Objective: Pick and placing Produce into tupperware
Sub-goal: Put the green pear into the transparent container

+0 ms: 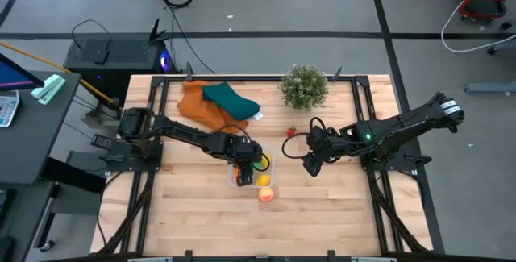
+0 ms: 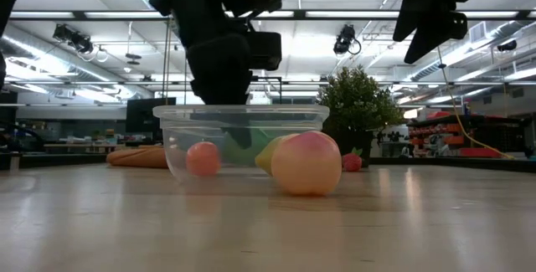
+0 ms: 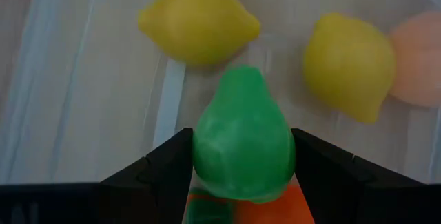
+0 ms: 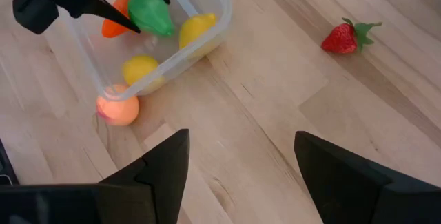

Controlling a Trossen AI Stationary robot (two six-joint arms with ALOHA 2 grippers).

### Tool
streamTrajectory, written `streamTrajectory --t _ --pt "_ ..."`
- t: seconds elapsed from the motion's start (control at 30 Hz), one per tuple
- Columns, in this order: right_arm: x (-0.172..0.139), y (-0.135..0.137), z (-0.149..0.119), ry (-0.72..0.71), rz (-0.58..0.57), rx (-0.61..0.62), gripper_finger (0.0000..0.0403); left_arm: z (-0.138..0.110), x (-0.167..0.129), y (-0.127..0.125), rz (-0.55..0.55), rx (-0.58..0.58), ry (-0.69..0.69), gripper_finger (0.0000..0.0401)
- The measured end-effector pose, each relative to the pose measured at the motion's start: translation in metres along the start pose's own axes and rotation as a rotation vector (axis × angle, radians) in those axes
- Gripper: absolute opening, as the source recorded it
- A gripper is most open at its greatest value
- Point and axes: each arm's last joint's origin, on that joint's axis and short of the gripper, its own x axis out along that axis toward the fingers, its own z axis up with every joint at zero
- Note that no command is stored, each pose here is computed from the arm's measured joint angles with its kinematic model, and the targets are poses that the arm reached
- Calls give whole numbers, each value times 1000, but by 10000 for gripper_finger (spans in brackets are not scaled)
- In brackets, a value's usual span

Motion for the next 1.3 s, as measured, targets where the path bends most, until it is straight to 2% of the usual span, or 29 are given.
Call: streamTrajectory --t 1.3 --pt "0 0 0 -1 1 18 229 3 4 -2 -41 -36 -24 256"
